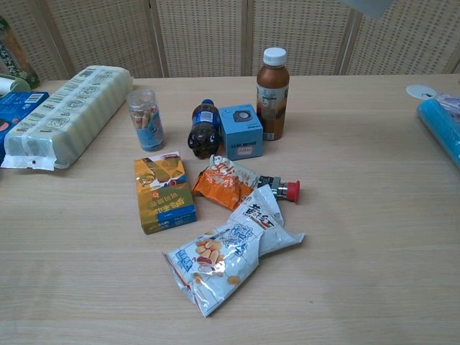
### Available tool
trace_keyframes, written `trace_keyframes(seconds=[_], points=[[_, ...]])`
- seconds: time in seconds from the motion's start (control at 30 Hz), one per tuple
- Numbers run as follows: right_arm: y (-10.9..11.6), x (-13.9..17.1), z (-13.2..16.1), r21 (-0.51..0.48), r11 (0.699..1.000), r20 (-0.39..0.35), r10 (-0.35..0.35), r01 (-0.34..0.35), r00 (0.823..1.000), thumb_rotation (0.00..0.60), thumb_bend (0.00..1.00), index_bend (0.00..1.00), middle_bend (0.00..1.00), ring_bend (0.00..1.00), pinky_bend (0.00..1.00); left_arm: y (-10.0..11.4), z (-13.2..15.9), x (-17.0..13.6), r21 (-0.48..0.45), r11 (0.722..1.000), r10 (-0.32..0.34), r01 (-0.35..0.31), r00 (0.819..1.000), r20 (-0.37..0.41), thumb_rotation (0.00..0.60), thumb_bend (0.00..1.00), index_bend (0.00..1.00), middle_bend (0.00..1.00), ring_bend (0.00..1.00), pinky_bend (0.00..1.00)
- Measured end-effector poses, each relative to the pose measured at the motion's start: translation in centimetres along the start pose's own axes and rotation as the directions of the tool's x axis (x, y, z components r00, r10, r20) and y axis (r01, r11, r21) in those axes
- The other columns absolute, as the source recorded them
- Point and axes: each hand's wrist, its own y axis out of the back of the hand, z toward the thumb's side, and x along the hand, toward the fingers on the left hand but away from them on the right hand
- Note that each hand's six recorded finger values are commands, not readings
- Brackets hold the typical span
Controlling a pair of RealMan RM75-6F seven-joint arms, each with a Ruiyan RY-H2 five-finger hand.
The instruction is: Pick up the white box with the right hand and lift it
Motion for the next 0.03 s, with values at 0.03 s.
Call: trace_keyframes(seconds=[0.03], points=[[0.12, 0.07, 0.11, 0.002, 1.000, 0.000, -0.002, 0.002, 1.000, 0.600, 0.19, 0.68, 0.93, 0.62, 0.72, -0.02, 0.01, 0.05, 0.000, 1.000, -0.001, 0.001, 1.000, 0.001, 0.600, 0.22, 0.04, 0.02, 0.00, 0.00]])
